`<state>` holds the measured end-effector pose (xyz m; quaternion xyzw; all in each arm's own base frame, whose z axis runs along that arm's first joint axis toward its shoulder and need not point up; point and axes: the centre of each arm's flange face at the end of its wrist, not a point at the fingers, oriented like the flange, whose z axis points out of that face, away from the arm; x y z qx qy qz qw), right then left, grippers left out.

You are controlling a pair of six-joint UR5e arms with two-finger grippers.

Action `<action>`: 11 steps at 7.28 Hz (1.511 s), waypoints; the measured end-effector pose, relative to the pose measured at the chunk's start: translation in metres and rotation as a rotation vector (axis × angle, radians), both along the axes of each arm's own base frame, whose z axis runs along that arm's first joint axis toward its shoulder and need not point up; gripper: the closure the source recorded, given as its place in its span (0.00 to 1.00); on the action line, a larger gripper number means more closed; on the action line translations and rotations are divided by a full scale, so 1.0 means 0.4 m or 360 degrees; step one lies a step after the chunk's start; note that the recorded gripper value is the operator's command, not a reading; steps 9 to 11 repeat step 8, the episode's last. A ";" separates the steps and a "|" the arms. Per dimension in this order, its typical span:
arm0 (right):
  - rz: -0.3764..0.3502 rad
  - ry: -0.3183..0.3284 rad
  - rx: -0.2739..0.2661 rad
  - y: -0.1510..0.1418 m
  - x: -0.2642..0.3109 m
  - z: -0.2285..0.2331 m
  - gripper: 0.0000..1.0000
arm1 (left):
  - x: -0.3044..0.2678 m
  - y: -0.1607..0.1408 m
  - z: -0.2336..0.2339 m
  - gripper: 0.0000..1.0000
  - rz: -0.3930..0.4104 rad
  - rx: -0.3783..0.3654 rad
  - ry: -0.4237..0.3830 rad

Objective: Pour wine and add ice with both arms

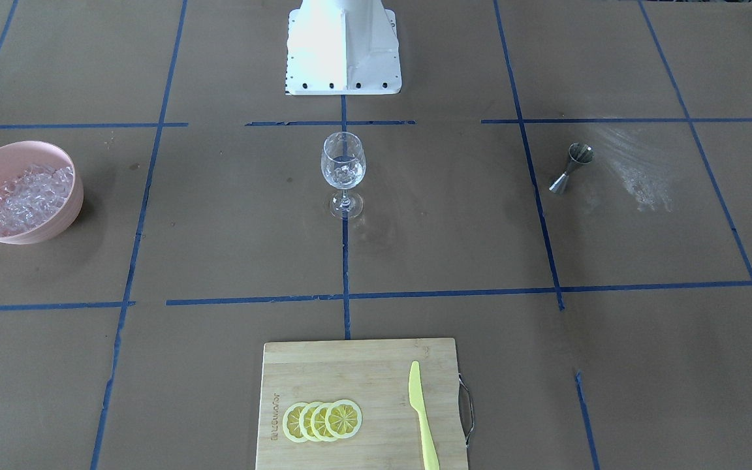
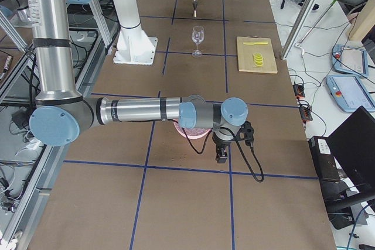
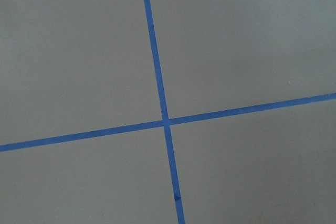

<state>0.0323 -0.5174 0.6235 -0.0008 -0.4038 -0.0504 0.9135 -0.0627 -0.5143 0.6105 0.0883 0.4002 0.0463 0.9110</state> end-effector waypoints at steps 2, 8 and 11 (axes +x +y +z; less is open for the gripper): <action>0.0001 -0.0002 -0.0001 0.004 0.001 0.000 0.00 | 0.000 0.005 0.008 0.00 0.0001 -0.0008 0.0000; 0.0026 -0.0022 0.0084 0.060 0.022 -0.065 0.00 | 0.002 -0.003 -0.022 0.00 0.0011 0.0037 -0.0002; 0.0026 -0.0022 0.0084 0.060 0.022 -0.065 0.00 | 0.002 -0.003 -0.022 0.00 0.0011 0.0037 -0.0002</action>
